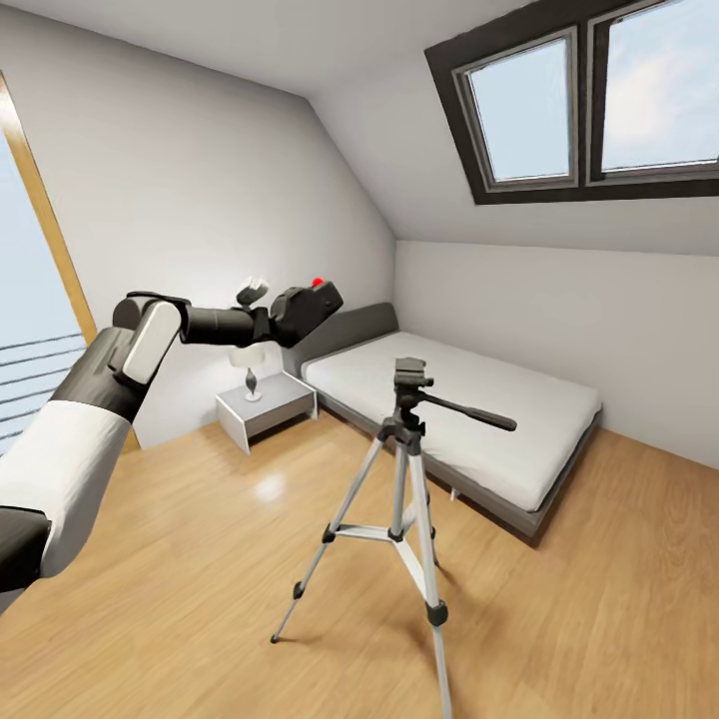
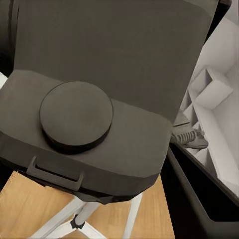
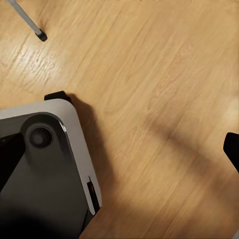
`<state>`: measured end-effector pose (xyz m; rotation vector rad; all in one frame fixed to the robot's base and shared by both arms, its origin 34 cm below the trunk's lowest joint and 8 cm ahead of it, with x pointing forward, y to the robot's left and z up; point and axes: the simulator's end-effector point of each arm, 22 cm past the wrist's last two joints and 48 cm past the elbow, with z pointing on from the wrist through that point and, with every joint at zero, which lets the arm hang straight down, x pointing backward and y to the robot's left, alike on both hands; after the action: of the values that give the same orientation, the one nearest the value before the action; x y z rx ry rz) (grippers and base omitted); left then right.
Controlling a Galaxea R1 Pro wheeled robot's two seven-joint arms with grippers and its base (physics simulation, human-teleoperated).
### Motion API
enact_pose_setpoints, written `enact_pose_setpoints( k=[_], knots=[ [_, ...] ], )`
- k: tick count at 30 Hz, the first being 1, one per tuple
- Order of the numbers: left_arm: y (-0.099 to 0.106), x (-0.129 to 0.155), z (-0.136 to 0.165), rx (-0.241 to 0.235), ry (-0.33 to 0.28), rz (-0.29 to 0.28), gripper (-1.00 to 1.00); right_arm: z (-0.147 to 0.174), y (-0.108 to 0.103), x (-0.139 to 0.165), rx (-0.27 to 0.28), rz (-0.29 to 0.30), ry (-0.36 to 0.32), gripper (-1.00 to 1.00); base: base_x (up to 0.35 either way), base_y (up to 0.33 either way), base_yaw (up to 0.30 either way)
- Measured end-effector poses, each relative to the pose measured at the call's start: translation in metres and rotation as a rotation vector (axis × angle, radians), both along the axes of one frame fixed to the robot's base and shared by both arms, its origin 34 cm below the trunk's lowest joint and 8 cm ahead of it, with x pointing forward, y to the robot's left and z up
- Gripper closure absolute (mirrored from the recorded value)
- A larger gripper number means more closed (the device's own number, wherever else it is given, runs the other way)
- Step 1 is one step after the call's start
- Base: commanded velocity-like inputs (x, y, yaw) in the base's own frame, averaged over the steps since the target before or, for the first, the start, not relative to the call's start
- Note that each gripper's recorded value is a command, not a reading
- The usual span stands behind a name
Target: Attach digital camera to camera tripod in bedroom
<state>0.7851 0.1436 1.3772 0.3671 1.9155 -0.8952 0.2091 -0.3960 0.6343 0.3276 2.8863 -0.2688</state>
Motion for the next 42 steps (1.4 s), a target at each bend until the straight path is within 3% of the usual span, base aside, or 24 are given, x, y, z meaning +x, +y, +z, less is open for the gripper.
enact_pose_setpoints(
  k=[10, 24, 42],
  knots=[
    [-0.006, -0.007, 0.016, 0.008, -0.05, -0.015, 1.0, 0.0, 0.0, 0.0, 0.0, 0.0, -0.001, -1.0, 0.01, 0.014, 0.0],
    [-0.007, -0.007, 0.017, 0.012, -0.054, -0.017, 1.0, 0.0, 0.0, 0.0, 0.0, 0.0, -0.002, -1.0, 0.005, 0.003, -0.001],
    [-0.009, -0.018, 0.042, 0.023, -0.129, -0.029, 1.0, 0.0, 0.0, 0.001, 0.0, -0.002, -0.003, -1.0, 0.222, 0.24, -0.284]
  ],
)
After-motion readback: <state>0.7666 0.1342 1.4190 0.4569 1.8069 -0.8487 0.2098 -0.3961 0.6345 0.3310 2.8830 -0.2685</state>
